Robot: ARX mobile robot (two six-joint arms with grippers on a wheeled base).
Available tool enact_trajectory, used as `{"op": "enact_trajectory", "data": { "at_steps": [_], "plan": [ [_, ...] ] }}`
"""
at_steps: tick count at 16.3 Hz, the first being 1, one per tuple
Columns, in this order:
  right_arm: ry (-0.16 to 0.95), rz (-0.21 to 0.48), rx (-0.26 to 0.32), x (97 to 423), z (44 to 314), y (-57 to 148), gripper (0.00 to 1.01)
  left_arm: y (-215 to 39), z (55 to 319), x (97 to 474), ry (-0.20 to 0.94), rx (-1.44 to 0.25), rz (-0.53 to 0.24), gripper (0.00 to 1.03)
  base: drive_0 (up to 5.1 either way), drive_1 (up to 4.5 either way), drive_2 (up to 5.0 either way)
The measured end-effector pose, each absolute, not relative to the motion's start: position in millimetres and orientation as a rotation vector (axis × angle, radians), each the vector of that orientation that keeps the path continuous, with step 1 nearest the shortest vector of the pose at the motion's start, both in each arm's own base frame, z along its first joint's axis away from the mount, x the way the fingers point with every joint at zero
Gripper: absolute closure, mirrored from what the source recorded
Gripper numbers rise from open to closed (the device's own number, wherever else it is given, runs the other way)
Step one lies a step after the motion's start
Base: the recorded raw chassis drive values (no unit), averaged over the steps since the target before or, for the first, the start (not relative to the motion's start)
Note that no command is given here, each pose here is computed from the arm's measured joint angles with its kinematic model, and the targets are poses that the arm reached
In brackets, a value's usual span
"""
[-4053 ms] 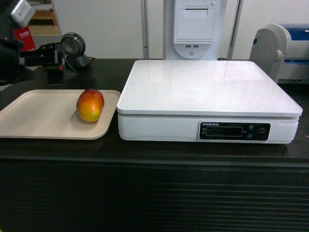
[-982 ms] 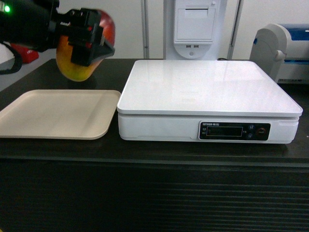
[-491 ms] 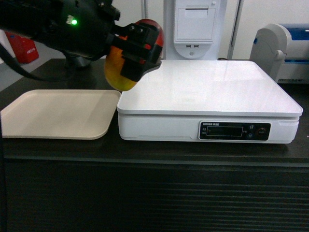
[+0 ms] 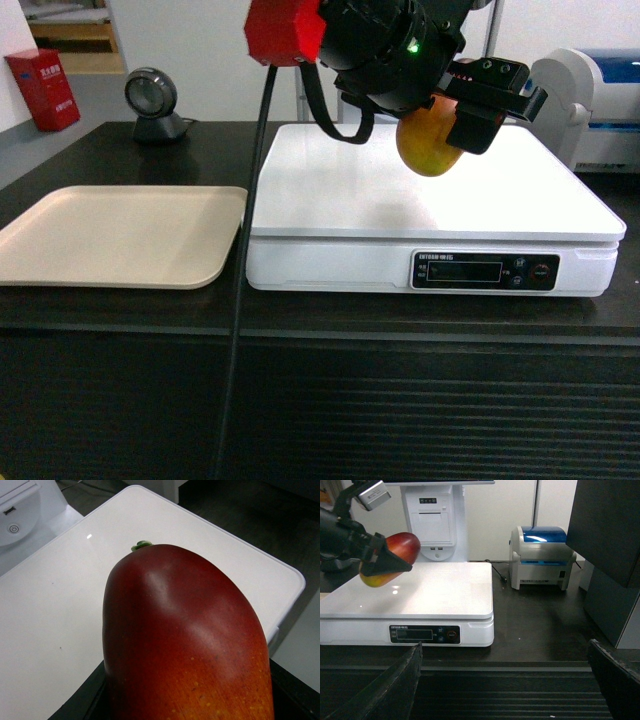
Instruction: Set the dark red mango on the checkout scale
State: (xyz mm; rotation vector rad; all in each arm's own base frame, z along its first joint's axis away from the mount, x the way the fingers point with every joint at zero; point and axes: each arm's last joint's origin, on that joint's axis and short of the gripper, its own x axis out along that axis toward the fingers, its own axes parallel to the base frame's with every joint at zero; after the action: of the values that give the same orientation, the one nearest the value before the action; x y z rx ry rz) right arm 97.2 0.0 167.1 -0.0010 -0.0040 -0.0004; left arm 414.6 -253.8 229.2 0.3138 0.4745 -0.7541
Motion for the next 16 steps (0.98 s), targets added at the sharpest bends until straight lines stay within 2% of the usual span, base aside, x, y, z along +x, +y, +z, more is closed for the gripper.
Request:
{"op": "enact_trajectory", "data": {
  "at_steps": [7,10,14,15,16],
  "plan": [
    [-0.004,0.000,-0.001,97.2,167.1,0.0,0.03,-283.0,206.9,478.3,0.629,0.108,-0.580,0.37,0.0,0.00,0.0],
    [-0.004,0.000,-0.001,97.2,167.1,0.0,0.03,-287.2,206.4,488.7,0.653,0.070,-0.497,0.37,0.0,0.00,0.0],
    [-0.004,0.000,-0.001,97.2,167.1,0.0,0.03,-289.1,203.0,492.3,0.689,0.058,-0.456,0.37,0.0,0.00,0.0],
    [-0.004,0.000,-0.001,97.2,167.1,0.0,0.03,-291.6,199.4,490.7,0.704,0.065,-0.462,0.28,0.0,0.00,0.0],
    [-0.004,0.000,-0.001,97.2,167.1,0.0,0.03,-293.6,198.8,489.9,0.702,0.064,-0.471,0.04,0.0,0.00,0.0]
  ]
}}
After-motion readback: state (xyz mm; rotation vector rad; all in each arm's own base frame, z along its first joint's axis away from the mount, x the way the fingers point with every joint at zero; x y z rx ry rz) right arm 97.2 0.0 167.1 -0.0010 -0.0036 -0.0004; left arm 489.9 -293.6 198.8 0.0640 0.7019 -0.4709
